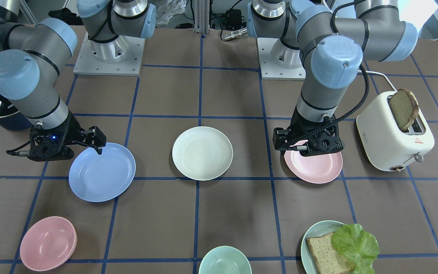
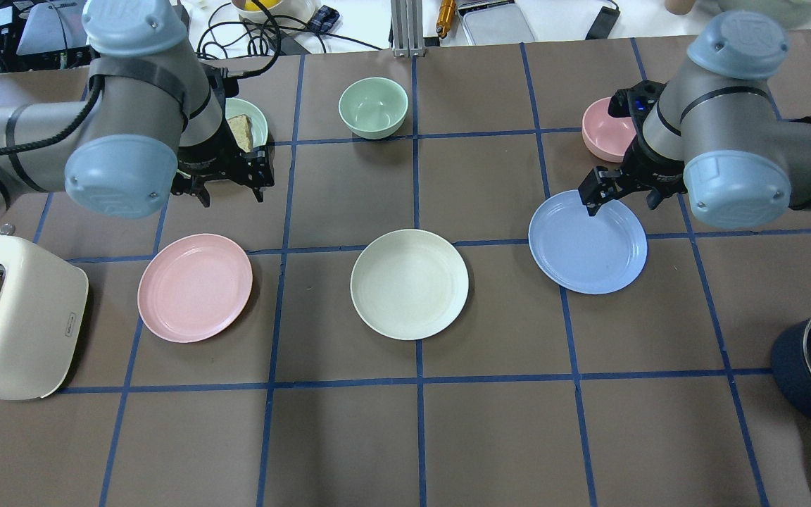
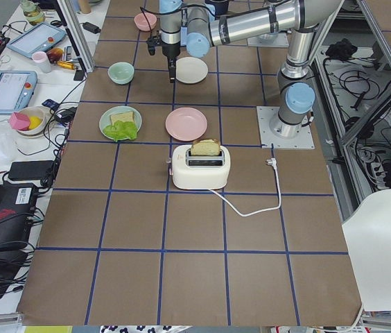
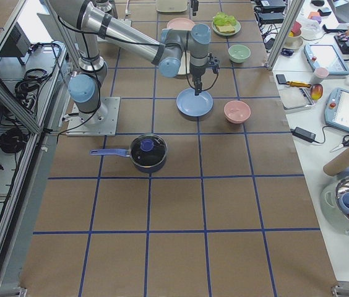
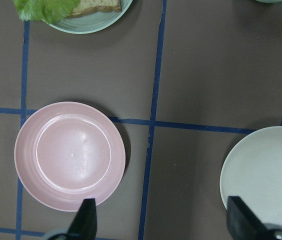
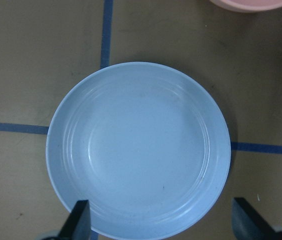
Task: Stack three plates with pink and blue
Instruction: 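Lower left gripper to pink plate rim while right lowers to blue plate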
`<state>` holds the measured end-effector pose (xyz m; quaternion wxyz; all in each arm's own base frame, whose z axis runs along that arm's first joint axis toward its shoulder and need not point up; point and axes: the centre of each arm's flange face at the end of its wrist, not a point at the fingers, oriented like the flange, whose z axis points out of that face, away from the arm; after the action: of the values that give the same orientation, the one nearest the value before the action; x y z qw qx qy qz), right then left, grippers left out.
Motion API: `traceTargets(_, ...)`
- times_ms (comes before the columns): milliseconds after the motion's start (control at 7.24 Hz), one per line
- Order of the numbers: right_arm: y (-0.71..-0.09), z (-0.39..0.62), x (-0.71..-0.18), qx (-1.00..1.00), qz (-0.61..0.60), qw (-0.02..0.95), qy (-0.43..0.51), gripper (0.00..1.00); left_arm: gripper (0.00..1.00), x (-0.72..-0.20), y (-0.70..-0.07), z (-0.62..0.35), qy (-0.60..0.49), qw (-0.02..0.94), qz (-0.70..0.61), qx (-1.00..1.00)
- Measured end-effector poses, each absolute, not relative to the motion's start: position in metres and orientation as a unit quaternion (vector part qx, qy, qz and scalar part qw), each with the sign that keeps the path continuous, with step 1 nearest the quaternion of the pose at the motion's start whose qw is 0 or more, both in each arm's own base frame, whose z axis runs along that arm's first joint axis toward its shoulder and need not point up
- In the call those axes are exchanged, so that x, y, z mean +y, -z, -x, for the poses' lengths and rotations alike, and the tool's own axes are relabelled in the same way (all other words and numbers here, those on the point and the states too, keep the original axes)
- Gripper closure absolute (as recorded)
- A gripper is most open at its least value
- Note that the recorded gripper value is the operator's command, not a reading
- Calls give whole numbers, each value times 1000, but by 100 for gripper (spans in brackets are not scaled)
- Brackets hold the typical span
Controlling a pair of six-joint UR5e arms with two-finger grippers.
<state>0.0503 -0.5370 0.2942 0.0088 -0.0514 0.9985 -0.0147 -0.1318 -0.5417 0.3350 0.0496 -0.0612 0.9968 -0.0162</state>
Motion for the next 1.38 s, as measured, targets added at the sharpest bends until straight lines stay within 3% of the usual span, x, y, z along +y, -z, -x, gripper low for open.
traceTargets(138,-282,-34,-543,998,57,9,14,0,28,-541,-310,131,4,56,73,996)
traceTargets(276,-271,-18,-548,998,56,10,12,0,43,-540,-293,131,-7,60,86,994)
traceTargets(691,-238,2,-556,998,54,16,-8,1,42,-535,-259,132,-35,67,142,987)
traceTargets(829,-222,5,-560,998,54,18,-18,9,43,-532,-249,132,-45,69,150,985)
traceTargets(1244,-185,26,-564,998,50,26,-34,60,43,-531,-228,126,-59,95,169,979)
traceTargets(1382,-178,31,-561,998,50,29,-37,90,44,-532,-224,124,-62,100,173,978)
